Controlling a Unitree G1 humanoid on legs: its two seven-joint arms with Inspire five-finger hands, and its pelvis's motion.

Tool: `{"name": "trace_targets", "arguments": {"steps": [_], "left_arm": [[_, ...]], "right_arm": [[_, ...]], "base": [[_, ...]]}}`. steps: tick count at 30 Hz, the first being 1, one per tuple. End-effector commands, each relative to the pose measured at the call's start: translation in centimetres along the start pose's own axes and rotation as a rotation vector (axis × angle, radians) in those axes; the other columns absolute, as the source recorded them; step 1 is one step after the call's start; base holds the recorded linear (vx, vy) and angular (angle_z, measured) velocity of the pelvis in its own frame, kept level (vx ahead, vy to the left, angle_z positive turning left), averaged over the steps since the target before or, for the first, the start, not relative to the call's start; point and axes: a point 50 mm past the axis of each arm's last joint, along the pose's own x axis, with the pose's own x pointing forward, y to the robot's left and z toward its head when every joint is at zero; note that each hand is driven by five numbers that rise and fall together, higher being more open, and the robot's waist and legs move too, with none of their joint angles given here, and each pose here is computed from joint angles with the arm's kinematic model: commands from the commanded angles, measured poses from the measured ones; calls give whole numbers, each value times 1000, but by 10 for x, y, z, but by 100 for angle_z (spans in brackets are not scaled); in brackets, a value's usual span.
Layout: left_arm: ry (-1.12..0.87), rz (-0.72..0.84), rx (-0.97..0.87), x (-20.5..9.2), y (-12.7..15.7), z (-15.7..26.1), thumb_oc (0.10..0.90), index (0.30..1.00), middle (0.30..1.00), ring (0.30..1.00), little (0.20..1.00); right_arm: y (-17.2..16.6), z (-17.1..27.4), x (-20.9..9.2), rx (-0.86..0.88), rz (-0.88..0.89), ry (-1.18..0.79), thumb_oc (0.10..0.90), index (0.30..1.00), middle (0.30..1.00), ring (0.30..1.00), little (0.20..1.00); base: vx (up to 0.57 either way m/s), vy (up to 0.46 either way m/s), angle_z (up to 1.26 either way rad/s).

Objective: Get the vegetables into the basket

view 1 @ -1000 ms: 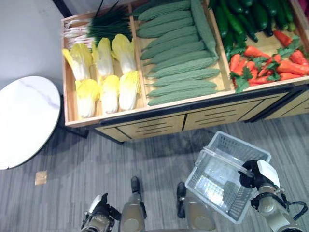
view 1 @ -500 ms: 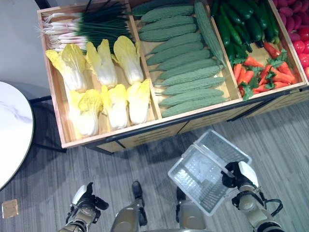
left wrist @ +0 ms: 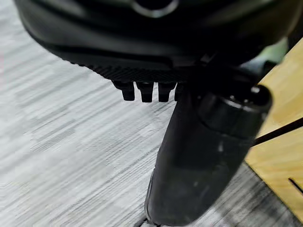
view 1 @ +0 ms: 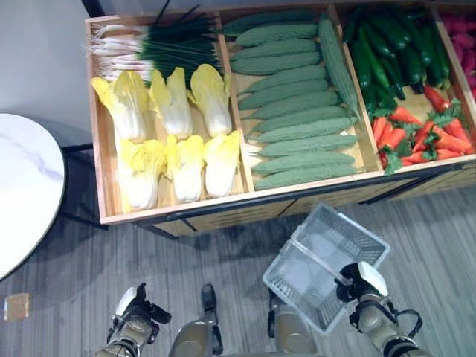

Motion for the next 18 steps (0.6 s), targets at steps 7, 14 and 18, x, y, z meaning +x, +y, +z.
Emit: {"name": "trace_targets", "arguments": {"steps": [7, 14, 18], "left_arm": [[104, 93, -144, 0, 9, -15, 900, 1000, 1000, 1000, 1000], [524, 468, -845, -16, 27, -76, 900, 1000, 1000, 1000, 1000], [615, 661, -1025, -20, 51, -92, 900, 1000, 1000, 1000, 1000]], "right_arm": [[-28, -61, -8, -43, -103, 209, 400, 300, 300, 300, 300], [5, -104, -40, -54, -25, 441, 400, 300, 300, 300, 300], [10, -112, -46, -68, 4, 480, 400, 300, 300, 300, 300]], "base": [[34, -112, 18], [57, -64, 10], [50, 0, -3]]}}
